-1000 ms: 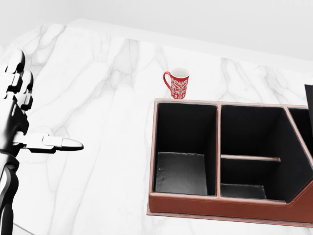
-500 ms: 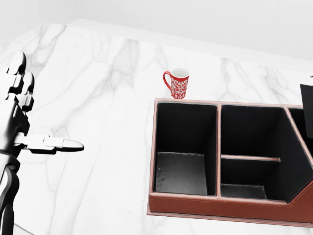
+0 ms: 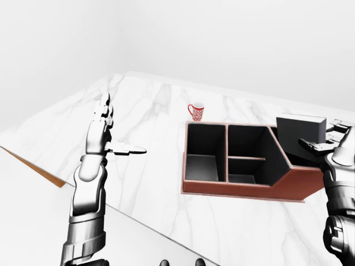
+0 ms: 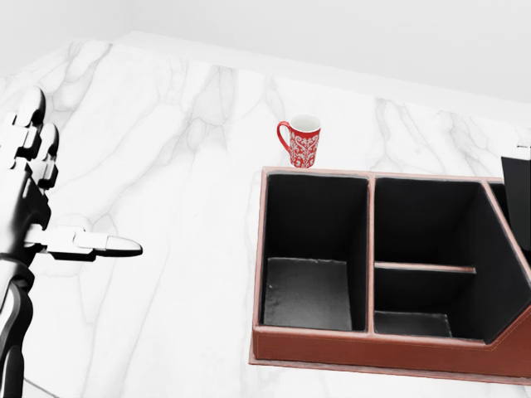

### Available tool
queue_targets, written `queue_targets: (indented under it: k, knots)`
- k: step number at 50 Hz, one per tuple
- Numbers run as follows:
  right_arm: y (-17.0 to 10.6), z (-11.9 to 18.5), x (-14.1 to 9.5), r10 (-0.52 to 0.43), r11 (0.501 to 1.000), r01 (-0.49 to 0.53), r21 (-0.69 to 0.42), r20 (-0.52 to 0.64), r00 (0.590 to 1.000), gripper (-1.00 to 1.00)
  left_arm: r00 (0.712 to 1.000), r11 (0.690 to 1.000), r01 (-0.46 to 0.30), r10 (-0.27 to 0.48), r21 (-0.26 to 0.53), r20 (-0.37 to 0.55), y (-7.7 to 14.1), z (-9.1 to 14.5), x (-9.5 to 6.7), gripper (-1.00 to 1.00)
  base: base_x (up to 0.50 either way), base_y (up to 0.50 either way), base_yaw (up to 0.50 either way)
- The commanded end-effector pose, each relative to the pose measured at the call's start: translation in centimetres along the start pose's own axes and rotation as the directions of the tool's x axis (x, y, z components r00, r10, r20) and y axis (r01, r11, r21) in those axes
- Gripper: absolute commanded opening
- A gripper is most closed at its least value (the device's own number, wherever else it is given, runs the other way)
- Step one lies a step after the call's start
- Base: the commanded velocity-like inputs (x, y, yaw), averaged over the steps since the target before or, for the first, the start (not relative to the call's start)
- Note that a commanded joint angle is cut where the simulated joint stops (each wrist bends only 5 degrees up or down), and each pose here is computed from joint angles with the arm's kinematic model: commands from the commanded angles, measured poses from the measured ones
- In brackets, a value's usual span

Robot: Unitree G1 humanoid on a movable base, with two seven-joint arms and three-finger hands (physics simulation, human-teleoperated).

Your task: Pick up the book and place it in the right compartment of the caddy.

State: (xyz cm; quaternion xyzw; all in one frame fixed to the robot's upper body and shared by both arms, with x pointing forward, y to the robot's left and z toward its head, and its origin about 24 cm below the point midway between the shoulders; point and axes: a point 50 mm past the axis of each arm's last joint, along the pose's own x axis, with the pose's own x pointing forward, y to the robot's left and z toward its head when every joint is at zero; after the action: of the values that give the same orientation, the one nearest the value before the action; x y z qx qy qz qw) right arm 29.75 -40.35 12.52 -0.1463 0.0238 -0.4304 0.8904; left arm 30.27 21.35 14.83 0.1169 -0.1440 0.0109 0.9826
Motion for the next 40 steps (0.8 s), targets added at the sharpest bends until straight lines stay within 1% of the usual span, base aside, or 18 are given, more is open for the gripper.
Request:
queue_targets:
  k: [1,4,6,7,8,17,18,19,40]
  knots:
    - [-0.3,0.9,0.3,-0.035,0.999,0.035,-0.012,0.032,0.999,-1.0,1.0,1.0,0.001,-0.001,-0.001,-0.004,0.0,-0.1,0.0,1.0,0.0,0.0,0.0]
    - [-0.3,0.8,0.3,-0.035,0.999,0.035,-0.014,0.029,0.999,-1.0,1.0,1.0,0.001,-0.001,-0.001,-0.003,0.0,-0.1,0.0,1.0,0.0,0.0,0.0]
    - [0.0,-0.8,-0.1,-0.037,0.999,0.036,-0.038,-0.028,0.999,-1.0,1.0,1.0,0.001,-0.001,-0.001,-0.005,0.0,-0.1,0.0,1.0,0.0,0.0,0.0]
    - [-0.2,0.3,0.2,-0.036,0.999,0.036,-0.023,0.006,0.999,-1.0,1.0,1.0,0.001,-0.001,-0.001,-0.003,0.0,-0.1,0.0,1.0,0.0,0.0,0.0]
    - [-0.2,0.6,0.3,-0.036,0.999,0.036,-0.019,0.019,0.999,-1.0,1.0,1.0,0.001,-0.001,0.0,-0.002,0.0,-0.1,0.0,1.0,0.0,0.0,0.0]
    - [-0.2,0.4,0.2,-0.038,0.999,0.038,-0.032,0.01,0.999,-1.0,1.0,1.0,0.003,-0.003,0.001,-0.002,0.0,-0.1,-0.1,1.0,0.0,0.0,0.0]
    - [-0.2,0.4,0.2,-0.035,0.999,0.035,-0.032,0.011,0.999,-0.43,1.0,1.0,0.003,-0.003,0.001,-0.002,0.0,0.0,-0.1,1.0,0.0,0.0,0.0]
    - [-0.2,0.3,0.2,-0.03,0.999,0.03,-0.038,0.012,0.999,1.0,1.0,1.0,0.003,-0.003,0.001,0.0,0.0,0.0,-0.1,1.0,0.0,0.0,0.0]
    - [-0.4,0.2,0.3,-0.039,0.998,0.039,-0.043,0.004,0.999,1.0,1.0,1.0,0.004,-0.004,0.003,-0.008,0.0,-0.2,-0.1,1.0,0.0,0.0,0.0]
